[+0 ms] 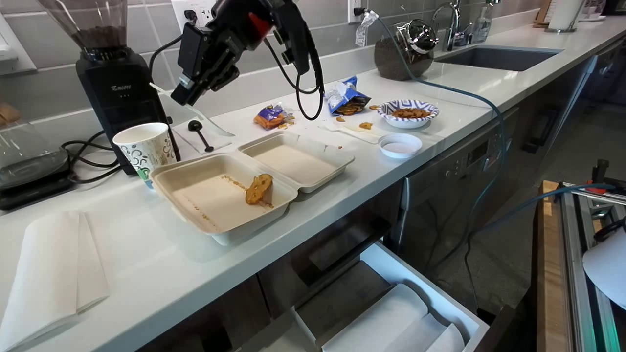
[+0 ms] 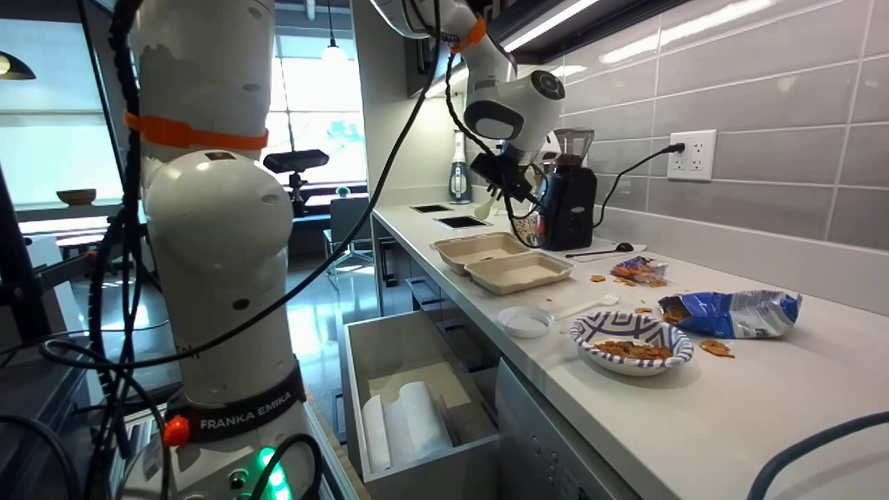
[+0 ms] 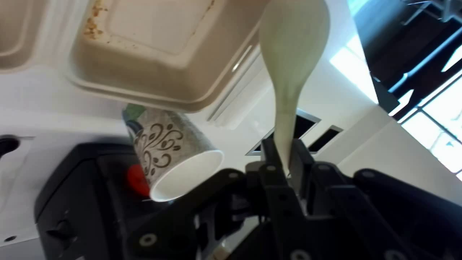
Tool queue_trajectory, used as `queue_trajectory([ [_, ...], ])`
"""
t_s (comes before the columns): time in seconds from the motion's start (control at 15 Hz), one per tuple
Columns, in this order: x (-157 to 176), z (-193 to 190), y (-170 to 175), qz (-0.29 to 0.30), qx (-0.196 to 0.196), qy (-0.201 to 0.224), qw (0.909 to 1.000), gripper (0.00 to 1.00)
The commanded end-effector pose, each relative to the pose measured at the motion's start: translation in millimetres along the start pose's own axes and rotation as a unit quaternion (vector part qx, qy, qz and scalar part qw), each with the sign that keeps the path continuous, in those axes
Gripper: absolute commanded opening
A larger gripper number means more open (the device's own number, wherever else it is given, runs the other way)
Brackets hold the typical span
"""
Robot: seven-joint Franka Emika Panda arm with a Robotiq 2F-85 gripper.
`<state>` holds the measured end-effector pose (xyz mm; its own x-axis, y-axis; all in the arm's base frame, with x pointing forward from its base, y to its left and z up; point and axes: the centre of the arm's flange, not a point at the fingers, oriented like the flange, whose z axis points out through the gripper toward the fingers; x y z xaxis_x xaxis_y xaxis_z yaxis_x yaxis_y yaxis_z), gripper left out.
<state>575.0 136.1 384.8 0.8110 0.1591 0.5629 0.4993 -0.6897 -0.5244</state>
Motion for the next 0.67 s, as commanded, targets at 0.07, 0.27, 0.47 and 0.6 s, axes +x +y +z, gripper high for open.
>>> queue_trajectory([
  [0.07,-1,-11,-2,0.036,-0.123,-0.006,0.9917,0.03],
  [0.27,-6,-28,1,0.057,-0.198,-0.018,0.9784,0.03],
  [0.47,-11,-44,17,0.082,-0.264,-0.032,0.9604,0.03],
  [0.6,-17,-59,33,0.104,-0.302,-0.052,0.9462,0.03],
])
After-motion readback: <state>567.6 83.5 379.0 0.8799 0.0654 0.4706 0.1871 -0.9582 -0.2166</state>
